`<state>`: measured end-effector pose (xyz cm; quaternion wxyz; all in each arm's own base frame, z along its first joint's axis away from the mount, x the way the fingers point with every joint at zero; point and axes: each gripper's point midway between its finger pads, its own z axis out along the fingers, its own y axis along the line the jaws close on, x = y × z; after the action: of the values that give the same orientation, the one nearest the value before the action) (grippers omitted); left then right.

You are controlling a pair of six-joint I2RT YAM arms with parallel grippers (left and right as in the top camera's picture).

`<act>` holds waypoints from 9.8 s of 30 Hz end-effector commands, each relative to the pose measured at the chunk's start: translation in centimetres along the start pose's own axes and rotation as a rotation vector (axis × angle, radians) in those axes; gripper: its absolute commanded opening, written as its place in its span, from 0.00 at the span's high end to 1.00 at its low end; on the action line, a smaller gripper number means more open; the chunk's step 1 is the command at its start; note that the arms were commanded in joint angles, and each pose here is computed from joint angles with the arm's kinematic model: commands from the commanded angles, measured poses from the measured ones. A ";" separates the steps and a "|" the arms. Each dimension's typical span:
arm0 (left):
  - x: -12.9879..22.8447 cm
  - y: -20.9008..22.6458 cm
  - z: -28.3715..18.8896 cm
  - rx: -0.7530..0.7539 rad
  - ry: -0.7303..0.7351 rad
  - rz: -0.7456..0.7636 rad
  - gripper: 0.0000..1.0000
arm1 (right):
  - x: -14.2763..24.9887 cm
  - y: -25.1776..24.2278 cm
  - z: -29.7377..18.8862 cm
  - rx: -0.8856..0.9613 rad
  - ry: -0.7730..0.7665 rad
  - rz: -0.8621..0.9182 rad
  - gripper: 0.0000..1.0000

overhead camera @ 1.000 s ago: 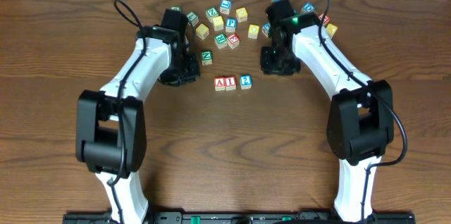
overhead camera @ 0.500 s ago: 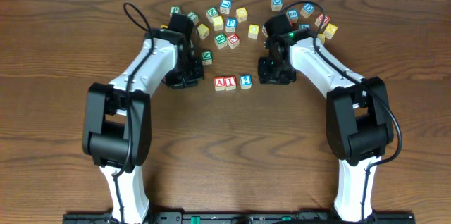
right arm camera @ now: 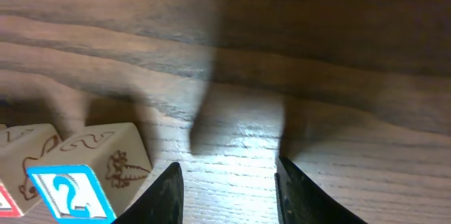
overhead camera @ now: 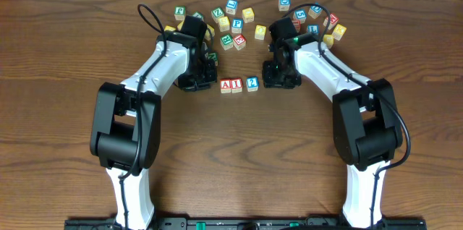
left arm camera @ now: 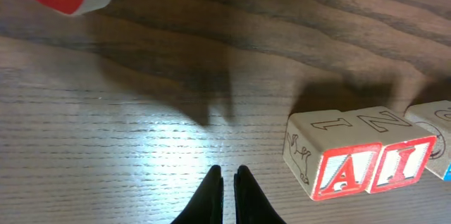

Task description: Spell out AI2

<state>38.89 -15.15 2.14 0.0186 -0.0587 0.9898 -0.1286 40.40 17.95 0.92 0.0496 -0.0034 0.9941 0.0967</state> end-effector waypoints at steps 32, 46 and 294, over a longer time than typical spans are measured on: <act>1.1 -3.9 1.7 0.034 -0.008 0.111 0.92 | -0.2 0.9 -0.2 -0.020 -0.020 -0.018 0.63; 0.6 -4.2 1.7 0.043 -0.029 0.159 0.92 | 0.8 1.9 0.0 -0.035 0.009 -0.020 0.66; 6.3 11.9 -32.3 -0.140 -1.345 0.039 0.02 | 14.4 -11.6 -19.0 -0.006 -1.379 -0.189 0.01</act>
<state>31.24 3.09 32.85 0.6222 -0.1097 0.7750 -0.0147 24.43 3.20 15.83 0.6779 -0.0349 0.7305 0.0749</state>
